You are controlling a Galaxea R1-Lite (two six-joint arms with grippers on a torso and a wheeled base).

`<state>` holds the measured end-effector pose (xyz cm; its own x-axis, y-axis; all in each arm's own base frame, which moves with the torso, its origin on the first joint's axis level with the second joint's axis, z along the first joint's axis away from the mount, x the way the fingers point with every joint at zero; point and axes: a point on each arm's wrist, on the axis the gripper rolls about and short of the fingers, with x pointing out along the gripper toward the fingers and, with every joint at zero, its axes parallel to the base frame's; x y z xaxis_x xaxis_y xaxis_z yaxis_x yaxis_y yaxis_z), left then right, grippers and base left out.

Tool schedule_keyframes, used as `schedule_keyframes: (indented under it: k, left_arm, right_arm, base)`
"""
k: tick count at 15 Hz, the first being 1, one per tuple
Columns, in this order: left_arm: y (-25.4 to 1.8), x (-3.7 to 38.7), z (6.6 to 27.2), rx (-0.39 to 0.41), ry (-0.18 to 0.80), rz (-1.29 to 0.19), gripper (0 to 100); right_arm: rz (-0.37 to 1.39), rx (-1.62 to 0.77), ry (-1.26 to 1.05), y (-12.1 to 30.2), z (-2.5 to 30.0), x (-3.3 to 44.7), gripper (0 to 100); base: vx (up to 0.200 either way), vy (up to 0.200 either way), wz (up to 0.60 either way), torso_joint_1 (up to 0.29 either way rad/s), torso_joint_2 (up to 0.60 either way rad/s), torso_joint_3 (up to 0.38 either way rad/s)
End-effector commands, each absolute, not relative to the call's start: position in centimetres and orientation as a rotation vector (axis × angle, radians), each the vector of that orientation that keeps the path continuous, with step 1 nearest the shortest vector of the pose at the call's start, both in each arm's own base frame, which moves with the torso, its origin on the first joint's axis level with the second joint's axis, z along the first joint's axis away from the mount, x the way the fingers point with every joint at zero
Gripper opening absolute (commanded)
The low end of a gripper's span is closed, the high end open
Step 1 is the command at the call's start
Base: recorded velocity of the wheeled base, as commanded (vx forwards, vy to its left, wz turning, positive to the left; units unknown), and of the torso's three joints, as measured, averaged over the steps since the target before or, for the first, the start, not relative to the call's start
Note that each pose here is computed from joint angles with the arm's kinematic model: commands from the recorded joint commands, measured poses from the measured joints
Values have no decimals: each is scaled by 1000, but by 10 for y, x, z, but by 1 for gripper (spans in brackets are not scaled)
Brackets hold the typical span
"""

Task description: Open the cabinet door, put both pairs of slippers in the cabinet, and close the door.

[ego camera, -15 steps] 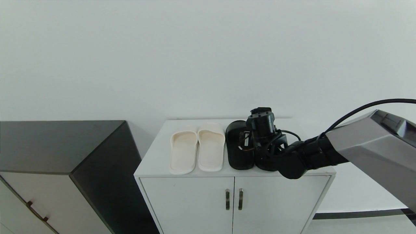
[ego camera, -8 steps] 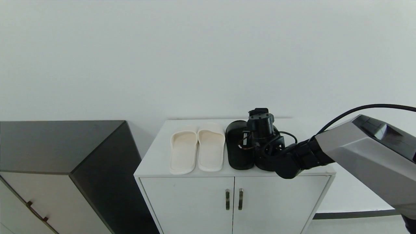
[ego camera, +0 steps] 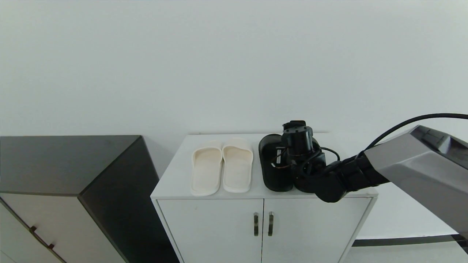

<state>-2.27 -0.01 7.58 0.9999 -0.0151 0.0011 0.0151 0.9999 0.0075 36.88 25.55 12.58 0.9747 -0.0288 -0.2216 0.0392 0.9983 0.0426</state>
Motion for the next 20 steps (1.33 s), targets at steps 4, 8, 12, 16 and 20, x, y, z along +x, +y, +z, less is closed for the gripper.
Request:
schedule_keyframes:
  k: [4, 8, 12, 16, 20]
  left_arm:
    - [0, -23, 76, 6, -2, -15, 0]
    - [0, -23, 76, 6, -2, -15, 0]
    - [0, -23, 76, 6, -2, -15, 0]
    - [0, -23, 76, 5, -2, -15, 0]
    - [0, -23, 76, 5, -2, -15, 0]
  right_arm:
    - [233, 59, 221, 237, 175, 280, 0]
    - [495, 23, 226, 220, 178, 225, 0]
    - [605, 19, 245, 208, 179, 206, 0]
    - [616, 11, 257, 208, 175, 205, 0]
    - [617, 7, 264, 207, 173, 204, 0]
  base:
    - [0, 0, 0, 0, 0, 0]
    - [0, 0, 0, 0, 0, 0]
    - [0, 0, 0, 0, 0, 0]
    - [-50, 0, 0, 2, -1, 1]
    - [-200, 0, 0, 4, 2, 0]
